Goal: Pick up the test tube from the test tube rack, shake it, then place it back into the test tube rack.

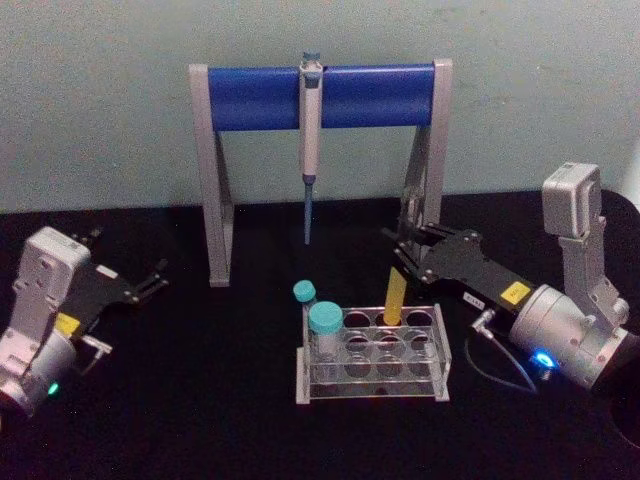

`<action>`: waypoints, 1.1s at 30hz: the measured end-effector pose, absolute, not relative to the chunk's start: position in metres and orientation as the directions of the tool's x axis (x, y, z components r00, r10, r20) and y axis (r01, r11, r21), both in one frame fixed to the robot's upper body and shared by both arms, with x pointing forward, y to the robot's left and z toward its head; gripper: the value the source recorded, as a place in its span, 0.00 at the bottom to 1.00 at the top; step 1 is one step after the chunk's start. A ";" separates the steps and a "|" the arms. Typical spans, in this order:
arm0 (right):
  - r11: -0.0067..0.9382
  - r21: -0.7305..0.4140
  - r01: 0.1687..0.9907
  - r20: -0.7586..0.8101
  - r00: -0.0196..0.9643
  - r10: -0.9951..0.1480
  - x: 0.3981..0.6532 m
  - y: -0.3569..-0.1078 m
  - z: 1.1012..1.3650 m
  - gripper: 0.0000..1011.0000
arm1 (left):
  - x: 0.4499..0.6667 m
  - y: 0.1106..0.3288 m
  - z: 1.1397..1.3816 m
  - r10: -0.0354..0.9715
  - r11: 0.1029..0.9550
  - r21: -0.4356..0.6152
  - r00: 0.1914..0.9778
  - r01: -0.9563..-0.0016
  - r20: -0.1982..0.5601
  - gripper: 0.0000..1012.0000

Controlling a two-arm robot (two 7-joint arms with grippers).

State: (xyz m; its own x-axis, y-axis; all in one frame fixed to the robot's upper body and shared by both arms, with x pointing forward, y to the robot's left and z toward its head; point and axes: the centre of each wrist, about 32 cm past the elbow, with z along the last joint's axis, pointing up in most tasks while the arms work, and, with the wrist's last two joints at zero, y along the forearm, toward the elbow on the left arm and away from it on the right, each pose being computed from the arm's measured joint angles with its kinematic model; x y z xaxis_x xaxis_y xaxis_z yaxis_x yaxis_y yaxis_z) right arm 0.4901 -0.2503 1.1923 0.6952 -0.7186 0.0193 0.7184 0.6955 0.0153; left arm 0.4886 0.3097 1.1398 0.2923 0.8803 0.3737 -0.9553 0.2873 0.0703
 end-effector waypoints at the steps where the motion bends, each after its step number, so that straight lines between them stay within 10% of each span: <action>1: 0.695 0.017 0.718 0.022 0.695 -0.719 0.490 -0.250 1.192 0.23 | 0.489 0.310 1.140 0.880 0.287 0.070 0.292 -0.955 0.374 1.00; 33: 0.688 -0.027 0.725 0.017 0.688 -0.725 0.496 -0.246 1.171 0.23 | 0.489 0.310 1.140 0.880 0.287 0.070 0.292 -0.955 0.374 1.00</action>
State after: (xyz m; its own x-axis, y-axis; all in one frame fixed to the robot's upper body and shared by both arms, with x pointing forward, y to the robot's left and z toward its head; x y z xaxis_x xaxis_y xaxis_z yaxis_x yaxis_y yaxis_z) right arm 0.4964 -0.2456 1.1713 0.6885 -0.7250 0.0175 0.7252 0.6880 -0.0269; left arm 0.4886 0.3097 1.1398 0.2923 0.8803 0.3737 -0.9552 0.2874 0.0703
